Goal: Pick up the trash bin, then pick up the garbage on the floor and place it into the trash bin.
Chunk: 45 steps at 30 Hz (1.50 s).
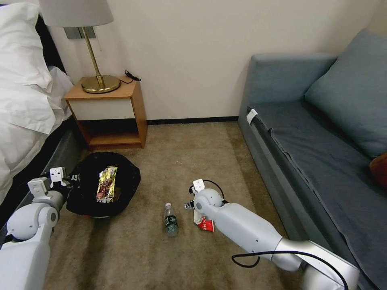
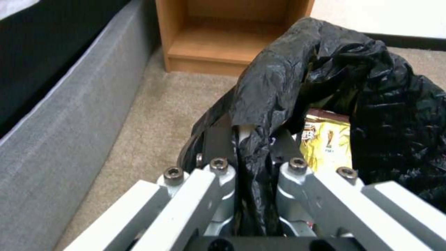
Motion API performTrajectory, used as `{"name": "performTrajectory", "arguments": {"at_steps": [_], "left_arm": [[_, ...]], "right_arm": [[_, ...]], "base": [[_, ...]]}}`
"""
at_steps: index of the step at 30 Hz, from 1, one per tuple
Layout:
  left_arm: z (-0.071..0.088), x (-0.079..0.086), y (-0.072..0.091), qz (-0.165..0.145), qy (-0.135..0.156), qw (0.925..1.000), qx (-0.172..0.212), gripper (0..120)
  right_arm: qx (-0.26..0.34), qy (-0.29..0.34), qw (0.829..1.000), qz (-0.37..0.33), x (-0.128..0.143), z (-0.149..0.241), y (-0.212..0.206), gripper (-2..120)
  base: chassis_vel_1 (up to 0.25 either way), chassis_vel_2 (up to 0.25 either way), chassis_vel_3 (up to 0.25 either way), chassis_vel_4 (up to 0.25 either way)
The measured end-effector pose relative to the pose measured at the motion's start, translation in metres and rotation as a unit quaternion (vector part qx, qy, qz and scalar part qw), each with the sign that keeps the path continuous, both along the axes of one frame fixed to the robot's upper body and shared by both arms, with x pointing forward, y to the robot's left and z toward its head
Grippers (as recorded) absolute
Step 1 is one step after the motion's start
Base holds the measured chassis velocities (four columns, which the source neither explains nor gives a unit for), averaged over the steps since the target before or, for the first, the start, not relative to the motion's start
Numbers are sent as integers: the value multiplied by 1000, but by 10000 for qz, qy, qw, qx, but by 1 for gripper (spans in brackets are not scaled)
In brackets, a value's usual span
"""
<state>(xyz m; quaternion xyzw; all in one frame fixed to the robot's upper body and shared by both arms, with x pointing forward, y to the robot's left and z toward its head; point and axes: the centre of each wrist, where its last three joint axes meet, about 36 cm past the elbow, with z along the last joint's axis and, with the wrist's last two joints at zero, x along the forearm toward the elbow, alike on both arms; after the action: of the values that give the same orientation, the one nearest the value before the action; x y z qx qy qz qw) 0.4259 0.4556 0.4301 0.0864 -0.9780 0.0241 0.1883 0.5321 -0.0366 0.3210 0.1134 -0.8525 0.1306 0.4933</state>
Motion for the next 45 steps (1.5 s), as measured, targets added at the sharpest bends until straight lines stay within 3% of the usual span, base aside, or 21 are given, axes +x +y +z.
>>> {"name": "performTrajectory", "arguments": {"at_steps": [24,26,28,34,37,39,45], "left_arm": [[-8,-5,-6,6,57,10000,-21,7],[-9,-4,-6,6,61,10000,-26,7],[-9,-4,-6,6,62,10000,-25,7],[-9,-2,-4,9,57,10000,-19,7],[-8,-1,-4,4,52,10000,-23,7],[-8,0,-3,2,50,10000,-18,7],[-7,0,-2,1,49,10000,-21,7]], "right_arm": [[-28,510,9987,-66,-6,-52,-8,96],[5,568,9983,-100,-5,-56,-11,83],[10,575,9983,-104,-5,-57,-11,81],[79,640,9978,-147,-4,-60,-15,54],[102,656,9977,-156,-5,-61,-15,48],[125,670,9975,-162,-5,-61,-15,35],[125,671,9975,-162,-5,-62,-15,20]], "base": [[0,0,0,0],[0,0,0,0],[0,0,0,0],[0,0,0,0],[0,0,0,0],[0,0,0,0],[0,0,0,0]]}}
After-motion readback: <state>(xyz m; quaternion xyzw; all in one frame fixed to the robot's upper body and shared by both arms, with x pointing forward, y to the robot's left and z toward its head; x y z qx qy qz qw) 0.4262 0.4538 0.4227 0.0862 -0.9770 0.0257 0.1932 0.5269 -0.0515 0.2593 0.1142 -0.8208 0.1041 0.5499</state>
